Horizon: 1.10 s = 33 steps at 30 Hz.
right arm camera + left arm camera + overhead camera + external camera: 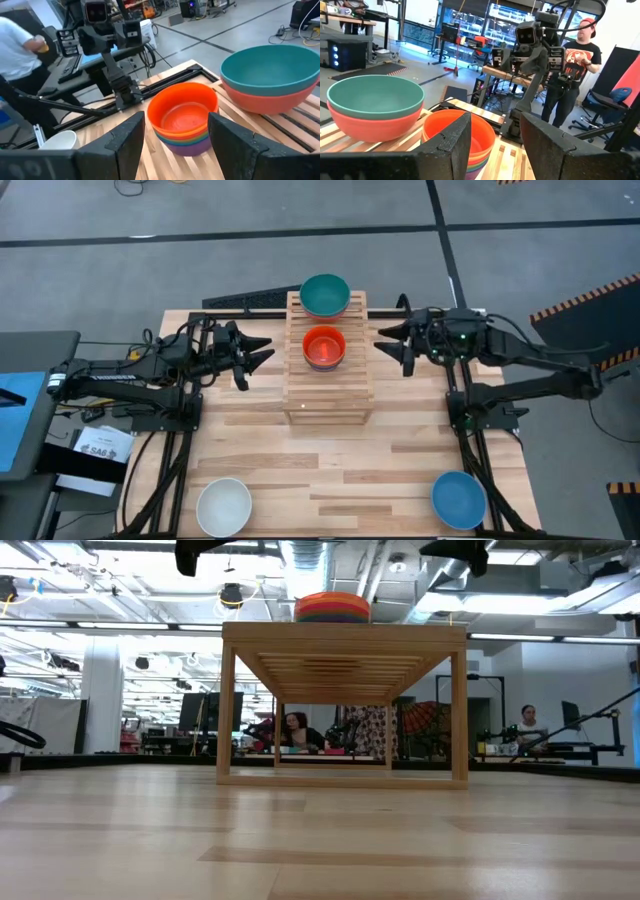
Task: Place and stack bowls onto a shelf
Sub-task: Stack the big white bowl on top of the big green bowl on the shelf
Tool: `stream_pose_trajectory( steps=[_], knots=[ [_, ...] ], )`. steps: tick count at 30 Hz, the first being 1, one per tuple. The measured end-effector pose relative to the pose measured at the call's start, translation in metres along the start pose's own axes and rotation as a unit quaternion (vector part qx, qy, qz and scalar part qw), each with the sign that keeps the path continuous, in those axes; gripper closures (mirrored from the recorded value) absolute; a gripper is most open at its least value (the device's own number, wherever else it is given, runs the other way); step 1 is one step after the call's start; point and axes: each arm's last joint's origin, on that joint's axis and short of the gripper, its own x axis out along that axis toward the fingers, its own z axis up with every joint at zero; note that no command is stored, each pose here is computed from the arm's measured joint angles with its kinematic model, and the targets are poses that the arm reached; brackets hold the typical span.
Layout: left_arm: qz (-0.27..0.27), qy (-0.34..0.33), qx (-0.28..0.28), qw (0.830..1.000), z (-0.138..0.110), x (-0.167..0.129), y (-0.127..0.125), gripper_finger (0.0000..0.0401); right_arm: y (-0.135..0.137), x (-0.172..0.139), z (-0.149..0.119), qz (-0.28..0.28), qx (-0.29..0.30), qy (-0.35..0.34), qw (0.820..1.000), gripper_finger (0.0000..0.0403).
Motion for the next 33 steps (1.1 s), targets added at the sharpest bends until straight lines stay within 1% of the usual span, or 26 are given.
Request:
stream_pose_trajectory(
  steps=[4, 6, 8, 10, 12, 14, 16, 18, 20, 25, 27, 31, 33],
  knots=[
    [0.001, 0.003, 0.000, 1.000, 0.001, 0.000, 0.000, 0.0248, 0.000, 0.002, -0.001, -0.001, 0.001, 0.003, 1.000, 0.0159],
    [-0.012, 0.023, -0.004, 1.000, 0.005, 0.000, -0.003, 0.0248, 0.000, 0.004, -0.001, -0.001, 0.007, 0.003, 1.000, 0.0159],
    [-0.052, 0.075, -0.005, 0.996, 0.012, -0.003, -0.010, 0.0248, -0.001, 0.005, -0.002, -0.003, 0.017, 0.010, 1.000, 0.0159],
    [-0.082, 0.164, -0.013, 0.983, 0.014, -0.008, -0.017, 0.0248, -0.001, 0.005, -0.002, -0.003, 0.020, 0.009, 1.000, 0.0159],
    [-0.102, 0.257, -0.030, 0.960, 0.012, -0.014, -0.026, 0.0248, -0.001, 0.005, -0.002, -0.004, 0.021, 0.010, 1.000, 0.0159],
    [-0.119, 0.343, -0.046, 0.931, 0.005, -0.022, -0.036, 0.0248, -0.001, 0.006, -0.004, -0.006, 0.020, 0.017, 1.000, 0.0159],
    [-0.147, 0.406, -0.056, 0.900, -0.003, -0.030, -0.051, 0.0248, -0.001, 0.006, -0.004, -0.006, 0.020, 0.017, 1.000, 0.0159],
    [-0.163, 0.466, -0.050, 0.869, -0.017, -0.040, -0.065, 0.0248, -0.001, 0.006, -0.004, -0.006, 0.020, 0.016, 1.000, 0.0159],
    [-0.171, 0.500, -0.025, 0.849, -0.033, -0.047, -0.080, 0.0248, -0.001, 0.006, -0.004, -0.006, 0.020, 0.018, 1.000, 0.0159],
    [-0.175, 0.567, 0.081, 0.801, -0.079, -0.067, -0.113, 0.0248, -0.001, 0.006, -0.004, -0.006, 0.020, 0.018, 1.000, 0.0159],
    [-0.172, 0.583, 0.121, 0.785, -0.097, -0.073, -0.123, 0.0248, -0.001, 0.007, -0.004, -0.006, 0.020, 0.019, 1.000, 0.0159],
    [-0.164, 0.624, 0.165, 0.746, -0.131, -0.081, -0.140, 0.0248, -0.001, 0.007, -0.005, -0.007, 0.021, 0.021, 1.000, 0.0159],
    [-0.170, 0.650, 0.177, 0.719, -0.146, -0.086, -0.147, 0.0248, -0.001, 0.007, -0.005, -0.007, 0.021, 0.021, 1.000, 0.0159]
  ],
)
